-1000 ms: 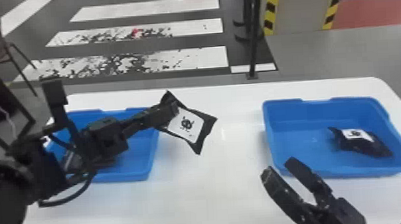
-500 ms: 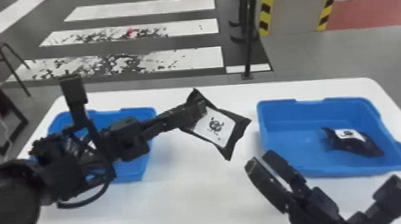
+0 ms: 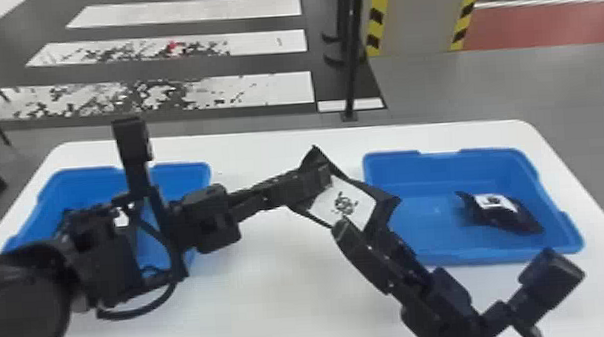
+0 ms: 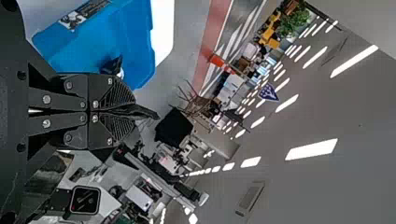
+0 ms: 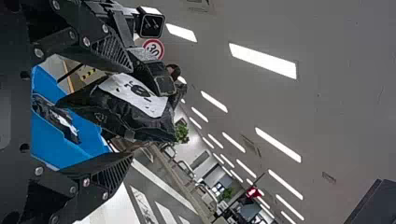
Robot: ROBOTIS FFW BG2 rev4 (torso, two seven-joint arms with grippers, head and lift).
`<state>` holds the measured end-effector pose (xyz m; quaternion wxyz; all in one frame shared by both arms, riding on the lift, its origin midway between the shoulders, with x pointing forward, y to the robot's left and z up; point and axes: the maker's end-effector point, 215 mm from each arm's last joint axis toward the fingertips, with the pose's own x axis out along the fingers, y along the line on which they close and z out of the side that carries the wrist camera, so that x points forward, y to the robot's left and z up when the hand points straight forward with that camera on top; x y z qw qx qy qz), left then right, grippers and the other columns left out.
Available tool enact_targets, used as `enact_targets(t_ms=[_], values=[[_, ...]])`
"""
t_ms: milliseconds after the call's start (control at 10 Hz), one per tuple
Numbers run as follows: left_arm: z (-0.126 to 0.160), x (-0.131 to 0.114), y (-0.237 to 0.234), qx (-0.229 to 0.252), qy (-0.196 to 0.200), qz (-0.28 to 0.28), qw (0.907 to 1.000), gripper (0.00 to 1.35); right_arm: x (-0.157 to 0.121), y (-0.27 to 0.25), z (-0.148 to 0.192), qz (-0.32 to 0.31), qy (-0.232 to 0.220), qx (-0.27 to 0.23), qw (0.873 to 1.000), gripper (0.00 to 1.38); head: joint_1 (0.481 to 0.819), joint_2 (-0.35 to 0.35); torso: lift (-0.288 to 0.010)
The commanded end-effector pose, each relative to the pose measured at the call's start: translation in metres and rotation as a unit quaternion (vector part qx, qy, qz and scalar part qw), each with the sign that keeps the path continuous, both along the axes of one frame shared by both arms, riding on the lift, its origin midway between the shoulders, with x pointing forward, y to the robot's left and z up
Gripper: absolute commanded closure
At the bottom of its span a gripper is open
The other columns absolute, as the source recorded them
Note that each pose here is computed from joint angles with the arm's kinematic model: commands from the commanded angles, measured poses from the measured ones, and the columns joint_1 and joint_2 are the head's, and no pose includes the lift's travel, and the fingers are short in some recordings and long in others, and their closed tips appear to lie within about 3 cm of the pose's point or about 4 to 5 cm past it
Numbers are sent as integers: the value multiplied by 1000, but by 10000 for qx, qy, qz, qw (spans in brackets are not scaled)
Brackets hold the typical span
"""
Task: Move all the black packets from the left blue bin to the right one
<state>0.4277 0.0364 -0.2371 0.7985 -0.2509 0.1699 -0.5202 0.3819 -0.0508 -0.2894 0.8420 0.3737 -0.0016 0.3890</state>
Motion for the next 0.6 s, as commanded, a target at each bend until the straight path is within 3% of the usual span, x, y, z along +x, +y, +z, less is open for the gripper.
enact_targets(t_ms=[0,100,300,400,500], values=[[-4,-1,-7,-31,57,-72,10000,1208,1,-3,-3,-39,48,88,9999,1168,695,-17,-185],[-3,-1,-8,-40,49,-86,9999,1208,2,-6,-1,-102,-9,127,9999,1253,695,-28,-185],[-4,0,-8,-75,90,-57,9999,1208,5,-15,9,-319,-195,290,9989,1282,695,-45,-185],[-4,1,-5,-153,137,29,9998,1131,5,-13,12,-297,-217,297,9989,1282,695,-48,-185],[-6,1,1,-295,227,153,9992,822,7,-15,12,-308,-210,329,9988,1282,695,-49,-185]])
